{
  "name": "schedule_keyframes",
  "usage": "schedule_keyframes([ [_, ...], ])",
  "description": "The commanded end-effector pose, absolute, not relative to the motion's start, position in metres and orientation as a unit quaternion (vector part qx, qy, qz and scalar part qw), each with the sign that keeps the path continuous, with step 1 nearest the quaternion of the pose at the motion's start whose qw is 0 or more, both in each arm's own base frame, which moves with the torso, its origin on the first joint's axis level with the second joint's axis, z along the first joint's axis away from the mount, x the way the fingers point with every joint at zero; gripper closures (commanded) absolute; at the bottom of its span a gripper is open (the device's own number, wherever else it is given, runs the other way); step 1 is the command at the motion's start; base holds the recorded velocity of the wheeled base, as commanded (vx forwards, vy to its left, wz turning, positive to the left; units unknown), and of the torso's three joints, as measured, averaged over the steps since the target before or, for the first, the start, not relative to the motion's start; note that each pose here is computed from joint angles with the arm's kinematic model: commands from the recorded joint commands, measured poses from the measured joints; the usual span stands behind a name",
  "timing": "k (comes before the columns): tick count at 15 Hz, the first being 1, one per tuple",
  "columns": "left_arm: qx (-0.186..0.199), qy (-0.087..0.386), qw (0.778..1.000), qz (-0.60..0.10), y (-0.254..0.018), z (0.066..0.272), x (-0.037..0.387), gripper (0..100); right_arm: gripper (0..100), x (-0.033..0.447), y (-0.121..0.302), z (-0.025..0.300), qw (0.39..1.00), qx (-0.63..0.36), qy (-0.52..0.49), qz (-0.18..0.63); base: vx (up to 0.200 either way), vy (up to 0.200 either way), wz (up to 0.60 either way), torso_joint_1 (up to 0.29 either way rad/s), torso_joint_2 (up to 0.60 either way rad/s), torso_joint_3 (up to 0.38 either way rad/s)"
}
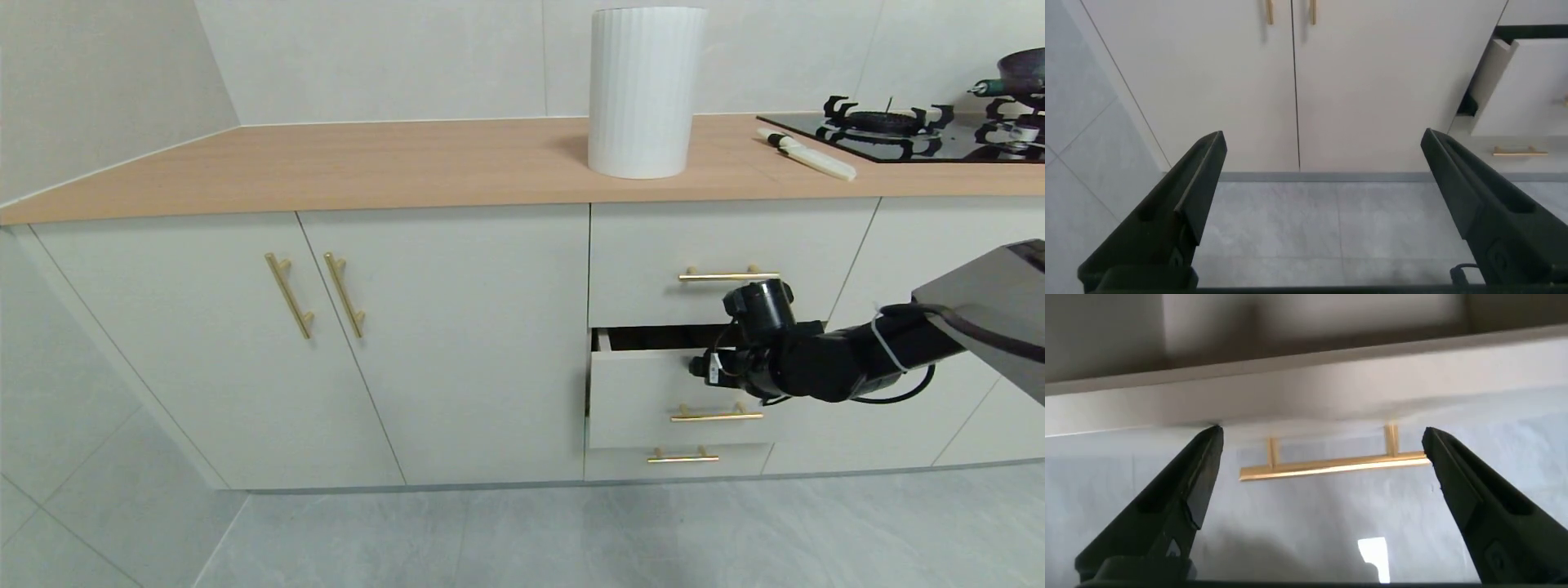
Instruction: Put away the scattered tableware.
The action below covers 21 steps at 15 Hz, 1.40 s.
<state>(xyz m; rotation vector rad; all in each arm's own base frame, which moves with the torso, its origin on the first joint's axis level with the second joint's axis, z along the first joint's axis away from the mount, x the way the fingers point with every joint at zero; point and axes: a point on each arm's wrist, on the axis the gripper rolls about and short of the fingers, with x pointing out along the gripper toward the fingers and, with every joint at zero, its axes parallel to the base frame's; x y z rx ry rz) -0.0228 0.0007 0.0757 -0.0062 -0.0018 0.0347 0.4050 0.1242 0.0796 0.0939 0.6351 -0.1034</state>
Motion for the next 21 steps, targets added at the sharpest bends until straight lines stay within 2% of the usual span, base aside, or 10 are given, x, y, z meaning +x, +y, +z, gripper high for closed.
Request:
schedule_keyframes([
  [1, -0.003, -0.001, 1.000, 0.018, 0.001, 0.076, -0.023, 0, 0, 0.417, 0.126, 0.053, 0.951, 0.044, 0.297, -0.068, 0.000, 0.000, 0.00, 0.000, 0.00, 0.000],
  [11, -0.003, -0.001, 1.000, 0.018, 0.001, 0.076, -0.023, 0, 0, 0.441, 0.123, 0.046, 0.977, 0.078, 0.182, -0.078, 0.000, 0.000, 0.00, 0.000, 0.00, 0.000],
  [18, -0.003, -0.001, 1.000, 0.018, 0.001, 0.076, -0.023, 0, 0, 0.445, 0.122, 0.050, 0.980, 0.086, 0.158, -0.082, 0.000, 0.000, 0.00, 0.000, 0.00, 0.000],
  [21, -0.003, -0.001, 1.000, 0.018, 0.001, 0.076, -0.023, 0, 0, 0.426, 0.117, 0.071, 0.981, 0.080, 0.159, -0.082, 0.000, 0.000, 0.00, 0.000, 0.00, 0.000],
])
